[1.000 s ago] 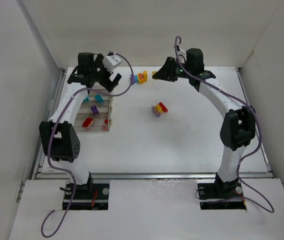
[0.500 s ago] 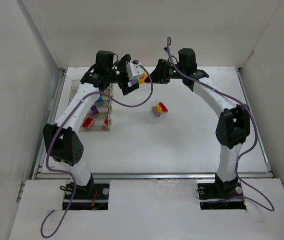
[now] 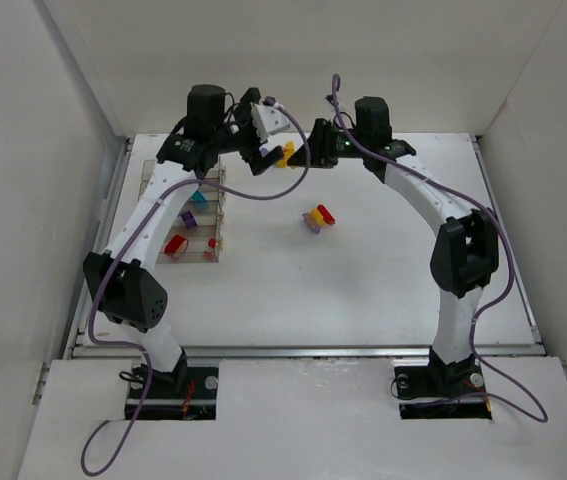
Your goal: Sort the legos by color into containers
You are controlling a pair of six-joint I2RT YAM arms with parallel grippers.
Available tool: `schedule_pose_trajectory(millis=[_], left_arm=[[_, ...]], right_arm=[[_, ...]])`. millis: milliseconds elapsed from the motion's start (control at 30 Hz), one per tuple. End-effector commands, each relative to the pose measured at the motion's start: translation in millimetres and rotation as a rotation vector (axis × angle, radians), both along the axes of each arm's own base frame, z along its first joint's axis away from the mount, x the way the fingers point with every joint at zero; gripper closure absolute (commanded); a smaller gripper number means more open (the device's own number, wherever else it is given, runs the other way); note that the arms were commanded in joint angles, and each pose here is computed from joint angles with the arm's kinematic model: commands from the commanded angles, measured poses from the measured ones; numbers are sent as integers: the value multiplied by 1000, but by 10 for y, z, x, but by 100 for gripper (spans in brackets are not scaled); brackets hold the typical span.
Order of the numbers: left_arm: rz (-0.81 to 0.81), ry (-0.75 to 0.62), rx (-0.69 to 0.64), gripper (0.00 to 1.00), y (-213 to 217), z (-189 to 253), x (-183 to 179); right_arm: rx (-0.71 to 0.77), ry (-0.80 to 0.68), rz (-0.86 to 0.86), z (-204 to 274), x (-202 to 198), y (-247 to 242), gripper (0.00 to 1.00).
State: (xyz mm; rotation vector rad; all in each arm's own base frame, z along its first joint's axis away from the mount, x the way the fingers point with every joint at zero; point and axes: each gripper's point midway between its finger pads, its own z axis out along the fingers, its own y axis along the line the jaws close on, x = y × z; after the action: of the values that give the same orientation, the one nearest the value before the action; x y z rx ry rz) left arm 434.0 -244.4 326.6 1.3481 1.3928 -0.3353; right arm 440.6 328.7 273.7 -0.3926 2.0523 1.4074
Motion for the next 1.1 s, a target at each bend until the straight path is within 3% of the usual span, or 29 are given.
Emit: schedule_pose_trajectory(millis=[0, 67, 233, 267, 500, 600, 833, 1033, 1067], left_arm=[[88, -41, -215, 0, 46, 847, -6], [139, -28, -253, 0, 87, 970, 15], [-66, -132, -86, 0, 27, 724, -274], [-39, -110, -39, 0, 32, 461, -253], [-9, -247, 52, 0, 45, -17, -301], [7, -314, 36, 0, -4, 58, -334], [58, -292, 6, 1, -98, 21, -228], [91, -307, -3, 8, -69, 51, -179], [81, -306, -6, 14, -84, 51, -191]], right_arm=[[30, -132, -4, 440, -23, 14, 100], [35, -143, -4, 491, -19, 15, 100], [45, -168, -5, 590, 10, 27, 100], [45, -168, -5, 590, 10, 27, 100], [50, -180, -5, 671, -43, 5, 100], [45, -169, -5, 628, -67, -4, 100], [49, -153, 48, 572, -256, 122, 100], [38, -140, 59, 475, -293, 155, 100], [38, -140, 59, 475, -293, 155, 100]])
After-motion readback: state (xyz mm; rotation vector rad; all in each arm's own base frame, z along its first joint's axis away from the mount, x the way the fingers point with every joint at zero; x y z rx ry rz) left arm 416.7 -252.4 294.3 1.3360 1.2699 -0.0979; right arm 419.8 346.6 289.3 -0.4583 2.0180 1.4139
